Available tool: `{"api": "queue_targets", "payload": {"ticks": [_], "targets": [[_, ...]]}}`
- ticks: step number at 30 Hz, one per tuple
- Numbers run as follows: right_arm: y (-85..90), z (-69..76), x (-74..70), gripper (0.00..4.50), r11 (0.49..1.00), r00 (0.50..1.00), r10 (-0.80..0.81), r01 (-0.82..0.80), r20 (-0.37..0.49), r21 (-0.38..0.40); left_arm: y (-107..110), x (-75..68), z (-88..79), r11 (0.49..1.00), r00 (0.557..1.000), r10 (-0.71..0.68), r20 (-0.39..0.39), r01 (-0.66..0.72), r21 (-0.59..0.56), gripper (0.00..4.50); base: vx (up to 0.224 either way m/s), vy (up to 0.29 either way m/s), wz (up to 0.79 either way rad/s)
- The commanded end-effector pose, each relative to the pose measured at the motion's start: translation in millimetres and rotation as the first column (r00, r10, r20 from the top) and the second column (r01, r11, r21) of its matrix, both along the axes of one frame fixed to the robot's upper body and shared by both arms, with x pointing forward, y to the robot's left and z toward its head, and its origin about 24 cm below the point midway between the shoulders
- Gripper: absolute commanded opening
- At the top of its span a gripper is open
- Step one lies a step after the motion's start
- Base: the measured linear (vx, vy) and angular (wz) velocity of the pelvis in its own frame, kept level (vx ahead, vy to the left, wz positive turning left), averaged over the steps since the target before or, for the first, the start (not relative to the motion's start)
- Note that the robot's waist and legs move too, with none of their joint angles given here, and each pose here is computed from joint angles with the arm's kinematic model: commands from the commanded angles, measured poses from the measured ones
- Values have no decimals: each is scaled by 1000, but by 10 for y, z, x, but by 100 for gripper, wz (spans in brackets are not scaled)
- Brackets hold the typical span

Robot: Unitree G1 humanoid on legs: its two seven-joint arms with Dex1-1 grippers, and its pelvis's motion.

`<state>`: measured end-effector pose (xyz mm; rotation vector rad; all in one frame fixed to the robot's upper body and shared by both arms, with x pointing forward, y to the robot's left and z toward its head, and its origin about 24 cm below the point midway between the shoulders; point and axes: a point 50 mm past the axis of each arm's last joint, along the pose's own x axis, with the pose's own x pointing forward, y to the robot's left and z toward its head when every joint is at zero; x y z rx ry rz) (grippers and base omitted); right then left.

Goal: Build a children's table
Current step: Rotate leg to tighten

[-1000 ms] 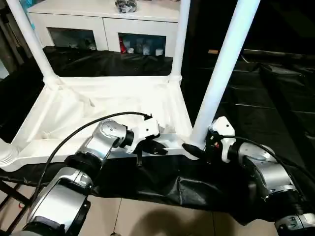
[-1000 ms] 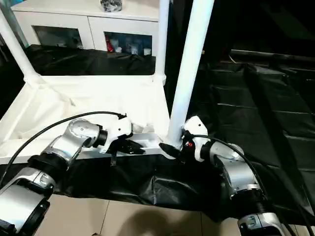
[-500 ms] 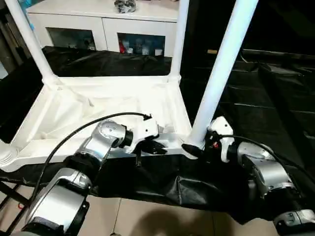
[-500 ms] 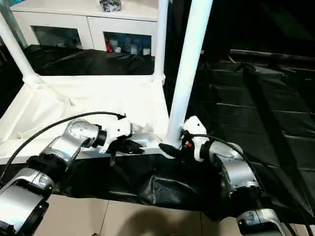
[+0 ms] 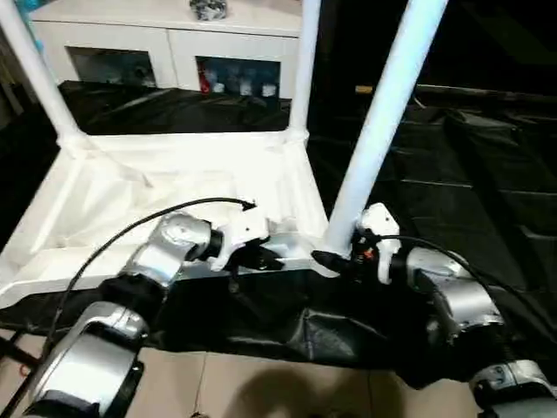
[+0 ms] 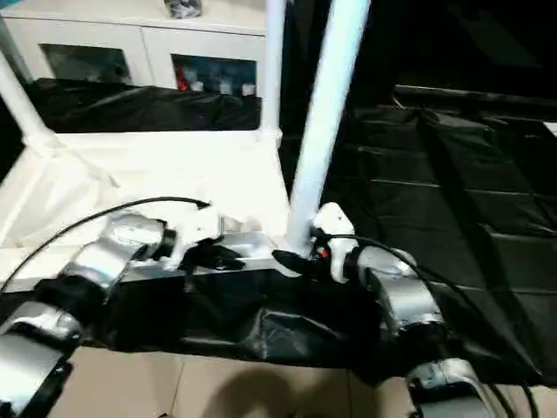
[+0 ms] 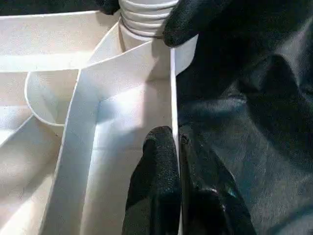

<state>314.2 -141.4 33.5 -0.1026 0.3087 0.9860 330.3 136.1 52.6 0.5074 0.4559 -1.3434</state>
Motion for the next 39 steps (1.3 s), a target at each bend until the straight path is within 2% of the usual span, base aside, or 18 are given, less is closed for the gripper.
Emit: {"api": "queue_targets", "payload": {"ticks": [1, 7, 8, 10, 12, 14, 16, 17, 18, 23, 24, 31, 33, 39], "targets": [[-29, 37, 66, 276, 999, 999, -46, 46, 17, -2, 269, -61, -154, 993, 992, 110, -67, -106, 61, 0, 0, 0, 0], [157, -34, 197, 275, 978, 978, -209, 209, 3, 22, 257, 39, -90, 967, 967, 252, 30, -253, 44, 0, 0, 0, 0], [261, -69, 235, 275, 963, 963, -267, 268, -17, 29, 178, 84, -63, 954, 953, 296, 62, -298, 27, 0, 0, 0, 0], [474, -117, 283, 275, 936, 936, -351, 352, -38, 14, -43, 114, -61, 942, 940, 334, 74, -334, -18, 0, 0, 0, 0], [626, -131, 290, 275, 932, 931, -362, 363, -48, 12, -211, 106, -76, 942, 939, 336, 70, -334, -41, 0, 0, 0, 0], [696, -135, 286, 275, 935, 934, -354, 356, -53, 13, -288, 95, -83, 943, 941, 330, 67, -328, -51, 0, 0, 0, 0], [834, -135, 254, 275, 957, 957, -288, 289, -45, 21, -464, 52, -106, 953, 953, 299, 59, -294, -71, 0, 0, 0, 0], [834, -135, 254, 310, 957, 957, -288, 289, -45, 21, -464, 52, -106, 953, 953, 298, 59, -294, -71, 0, 0, 0, 0], [854, -131, 252, 331, 961, 961, -272, 274, -54, 36, -566, 18, -128, 960, 961, 272, 54, -267, -85, 0, 0, 0, 0], [759, -110, 292, 380, 958, 958, -283, 285, -44, 38, -558, -13, -131, 967, 969, 242, 55, -236, -99, 0, 0, 0, 0], [659, -95, 304, 389, 967, 967, -253, 254, -22, 26, -479, -47, -132, 975, 979, 199, 43, -193, -108, 0, 0, 0, 0], [421, -49, 182, 389, 1000, 1000, 22, -22, 21, 3, -131, -138, -140, 991, 994, 108, 2, -107, -85, 0, 0, 0, 0], [335, -21, 131, 389, 994, 994, 109, -109, 16, 9, 1, -146, -131, 994, 995, 96, -4, -96, -58, 0, 0, 0, 0], [209, 5, 16, 389, 961, 961, 276, -275, -16, 8, 212, -162, -72, 998, 998, 56, -28, -57, -27, 0, 0, 0, 0]]}}
